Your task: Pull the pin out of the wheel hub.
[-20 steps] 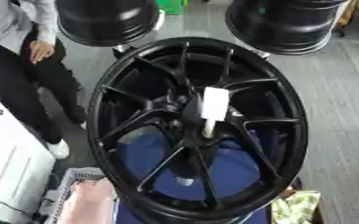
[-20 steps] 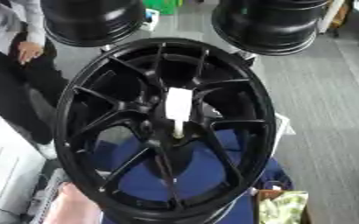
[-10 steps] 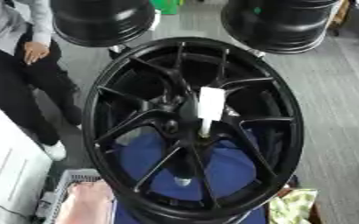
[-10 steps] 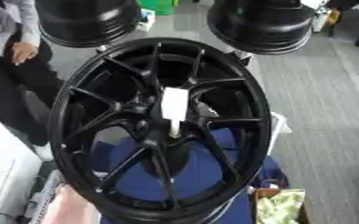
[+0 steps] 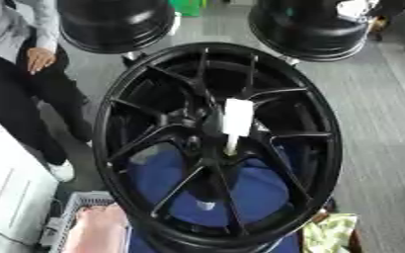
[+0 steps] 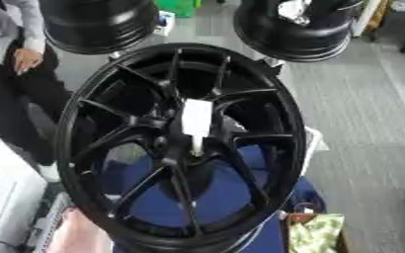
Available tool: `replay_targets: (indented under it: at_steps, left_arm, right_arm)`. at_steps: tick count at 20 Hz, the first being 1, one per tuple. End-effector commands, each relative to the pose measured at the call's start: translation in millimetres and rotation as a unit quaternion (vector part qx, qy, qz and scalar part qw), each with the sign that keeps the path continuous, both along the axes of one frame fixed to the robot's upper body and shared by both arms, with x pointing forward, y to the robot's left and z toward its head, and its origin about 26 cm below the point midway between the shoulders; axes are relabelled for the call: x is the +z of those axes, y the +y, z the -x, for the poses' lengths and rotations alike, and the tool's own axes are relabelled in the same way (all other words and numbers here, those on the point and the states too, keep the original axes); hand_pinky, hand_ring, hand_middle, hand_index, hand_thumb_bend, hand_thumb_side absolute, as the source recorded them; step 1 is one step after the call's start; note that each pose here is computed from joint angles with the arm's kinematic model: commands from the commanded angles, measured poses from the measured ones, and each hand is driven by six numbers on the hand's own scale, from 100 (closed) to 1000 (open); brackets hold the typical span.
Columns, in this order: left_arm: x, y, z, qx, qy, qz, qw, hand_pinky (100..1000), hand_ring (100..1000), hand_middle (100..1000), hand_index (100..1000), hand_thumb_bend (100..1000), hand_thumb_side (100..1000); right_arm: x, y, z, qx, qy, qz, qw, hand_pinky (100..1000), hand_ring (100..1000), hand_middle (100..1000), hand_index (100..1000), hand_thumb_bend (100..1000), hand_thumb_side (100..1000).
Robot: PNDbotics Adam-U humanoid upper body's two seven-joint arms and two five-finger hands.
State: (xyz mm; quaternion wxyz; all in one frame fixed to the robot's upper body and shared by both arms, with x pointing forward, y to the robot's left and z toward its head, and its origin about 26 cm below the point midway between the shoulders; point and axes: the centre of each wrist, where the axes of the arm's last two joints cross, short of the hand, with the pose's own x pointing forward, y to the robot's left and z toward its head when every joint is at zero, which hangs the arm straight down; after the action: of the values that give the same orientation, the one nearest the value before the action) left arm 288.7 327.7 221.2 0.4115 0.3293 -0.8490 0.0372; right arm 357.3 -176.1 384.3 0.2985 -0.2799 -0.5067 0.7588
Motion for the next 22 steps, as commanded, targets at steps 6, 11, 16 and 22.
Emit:
replay_targets:
  at_steps: [6,11,16,22]
  left_arm:
    - [13.8,1,1.4,-0.003,-0.017,-0.019,1.000,624,1000,745,756,501,723]
    - [14.3,0,1.2,-0.004,-0.017,-0.020,1.000,624,1000,746,756,500,724]
    - [14.0,-1,0.5,-0.009,-0.014,-0.020,1.000,624,1000,746,756,498,725]
    - [13.6,0,0.2,-0.009,-0.012,-0.022,1.000,624,1000,746,755,498,725]
  right_arm:
    - [-5.2,7,-4.1,0.042,0.028,0.009,0.999,906,896,892,961,100,471]
    - [-11.7,8,-0.7,0.068,0.047,0.009,0.997,908,887,885,959,100,480]
    - [-19.4,13,1.9,0.081,0.061,0.014,0.995,913,895,890,962,100,478]
    - [-25.8,16,13.1,0.095,0.055,0.034,0.993,917,905,893,969,123,466]
